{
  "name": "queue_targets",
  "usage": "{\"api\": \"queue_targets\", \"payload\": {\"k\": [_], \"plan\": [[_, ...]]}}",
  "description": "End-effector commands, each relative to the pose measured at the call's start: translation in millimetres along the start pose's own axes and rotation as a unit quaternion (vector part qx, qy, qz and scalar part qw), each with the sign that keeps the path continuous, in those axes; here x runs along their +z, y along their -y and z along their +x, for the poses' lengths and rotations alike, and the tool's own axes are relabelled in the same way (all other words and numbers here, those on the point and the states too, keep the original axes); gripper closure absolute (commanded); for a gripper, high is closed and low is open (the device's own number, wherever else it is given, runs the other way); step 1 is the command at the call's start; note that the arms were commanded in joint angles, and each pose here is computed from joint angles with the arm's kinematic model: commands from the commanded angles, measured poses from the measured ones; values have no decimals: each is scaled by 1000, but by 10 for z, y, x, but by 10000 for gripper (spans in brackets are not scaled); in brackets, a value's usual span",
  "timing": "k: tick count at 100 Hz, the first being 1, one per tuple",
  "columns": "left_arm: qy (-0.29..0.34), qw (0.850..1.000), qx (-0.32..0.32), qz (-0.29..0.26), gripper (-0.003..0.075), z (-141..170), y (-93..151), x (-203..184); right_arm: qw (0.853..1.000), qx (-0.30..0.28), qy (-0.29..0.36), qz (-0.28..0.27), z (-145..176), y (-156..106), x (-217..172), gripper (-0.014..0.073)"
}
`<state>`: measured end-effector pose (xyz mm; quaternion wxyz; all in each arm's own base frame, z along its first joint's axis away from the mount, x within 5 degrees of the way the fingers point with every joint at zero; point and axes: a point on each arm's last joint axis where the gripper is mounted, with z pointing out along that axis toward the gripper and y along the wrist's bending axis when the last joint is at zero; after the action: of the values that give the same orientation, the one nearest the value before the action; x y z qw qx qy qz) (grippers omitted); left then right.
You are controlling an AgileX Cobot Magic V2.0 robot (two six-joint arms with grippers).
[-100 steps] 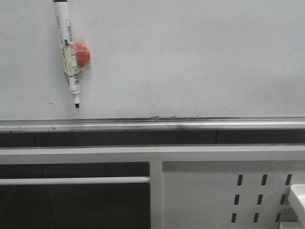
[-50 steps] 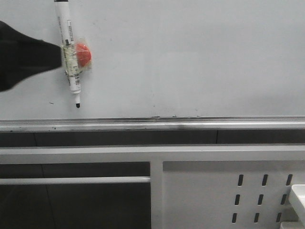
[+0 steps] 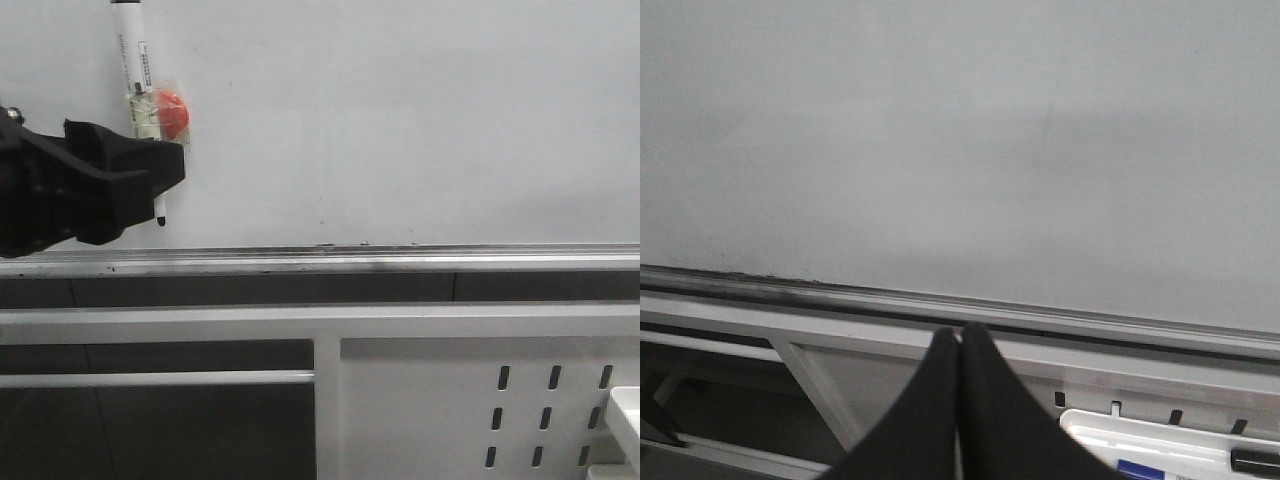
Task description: Write number 1 on whiteboard
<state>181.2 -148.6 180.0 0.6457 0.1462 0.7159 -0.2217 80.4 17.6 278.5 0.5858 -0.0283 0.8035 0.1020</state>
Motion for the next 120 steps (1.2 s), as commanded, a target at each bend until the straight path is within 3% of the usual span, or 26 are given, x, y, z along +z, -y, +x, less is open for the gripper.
{"api": "queue_targets", "payload": {"k": [1,45,54,68,92,110,120], "plan": [[85,996,-9,-4,353,-160,14,20,998,-4,55,6,-192,-2,-28,664],[110,994,0,5,363,-114,68,197,998,-4,59,7,-200,0,-28,664],[110,994,1,6,456,-114,70,197,998,-4,60,7,-201,0,-29,664],[109,994,5,20,743,-113,95,196,998,-4,60,7,-201,0,-29,664],[103,993,19,57,740,-89,156,166,999,-17,42,-18,-179,-45,-32,664],[77,985,77,133,740,-50,278,58,981,-152,32,-113,-300,-238,-105,664],[20,976,128,177,740,-34,363,42,968,-183,20,-169,-392,-362,-96,664]]}}
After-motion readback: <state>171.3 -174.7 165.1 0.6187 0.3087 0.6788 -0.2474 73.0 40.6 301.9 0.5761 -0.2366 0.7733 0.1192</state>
